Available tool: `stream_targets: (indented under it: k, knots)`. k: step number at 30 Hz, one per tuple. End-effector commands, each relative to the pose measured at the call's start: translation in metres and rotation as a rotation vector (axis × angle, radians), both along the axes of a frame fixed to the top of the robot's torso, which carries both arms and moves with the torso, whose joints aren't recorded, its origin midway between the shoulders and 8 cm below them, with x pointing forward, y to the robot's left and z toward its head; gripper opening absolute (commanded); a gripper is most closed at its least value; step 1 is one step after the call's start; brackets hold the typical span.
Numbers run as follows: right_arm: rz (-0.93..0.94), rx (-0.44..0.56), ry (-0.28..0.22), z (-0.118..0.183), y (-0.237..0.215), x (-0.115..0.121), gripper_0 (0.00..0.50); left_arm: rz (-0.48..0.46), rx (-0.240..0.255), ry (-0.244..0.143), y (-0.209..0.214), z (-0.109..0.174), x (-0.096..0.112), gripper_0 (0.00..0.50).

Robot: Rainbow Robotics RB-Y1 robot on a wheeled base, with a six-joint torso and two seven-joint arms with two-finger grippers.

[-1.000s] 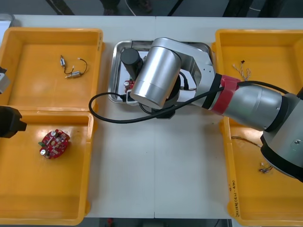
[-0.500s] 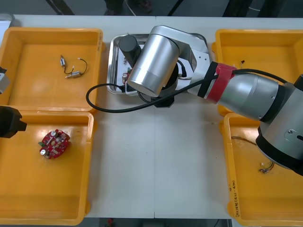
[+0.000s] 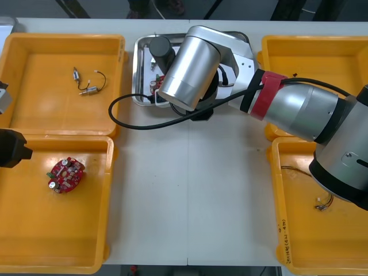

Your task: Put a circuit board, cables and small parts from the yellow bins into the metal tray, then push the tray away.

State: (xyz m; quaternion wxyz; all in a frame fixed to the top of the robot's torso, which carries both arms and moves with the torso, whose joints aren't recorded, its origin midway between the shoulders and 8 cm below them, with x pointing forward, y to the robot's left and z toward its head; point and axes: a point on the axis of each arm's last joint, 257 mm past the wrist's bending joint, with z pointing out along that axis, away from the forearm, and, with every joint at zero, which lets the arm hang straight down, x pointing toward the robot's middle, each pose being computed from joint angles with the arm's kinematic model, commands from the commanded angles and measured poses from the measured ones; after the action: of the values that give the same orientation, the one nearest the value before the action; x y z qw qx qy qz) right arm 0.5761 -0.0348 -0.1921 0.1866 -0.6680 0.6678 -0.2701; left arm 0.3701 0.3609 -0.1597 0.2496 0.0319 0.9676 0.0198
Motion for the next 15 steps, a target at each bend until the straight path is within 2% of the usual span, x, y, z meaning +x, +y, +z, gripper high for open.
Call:
stream_targets:
  k: [1,10,15]
  knots:
    - [0.088,-0.018,-0.068,0.03,0.027,0.011,0.0,0.022,0.041,-0.016,0.014,0.012,-0.005,0.5]
    - [0.068,-0.012,-0.096,0.039,0.019,0.026,0.0,0.022,0.041,-0.016,0.014,0.012,-0.005,0.5]
    - [0.04,0.01,-0.095,0.041,0.013,0.032,0.0,0.022,0.041,-0.016,0.014,0.012,-0.005,0.5]
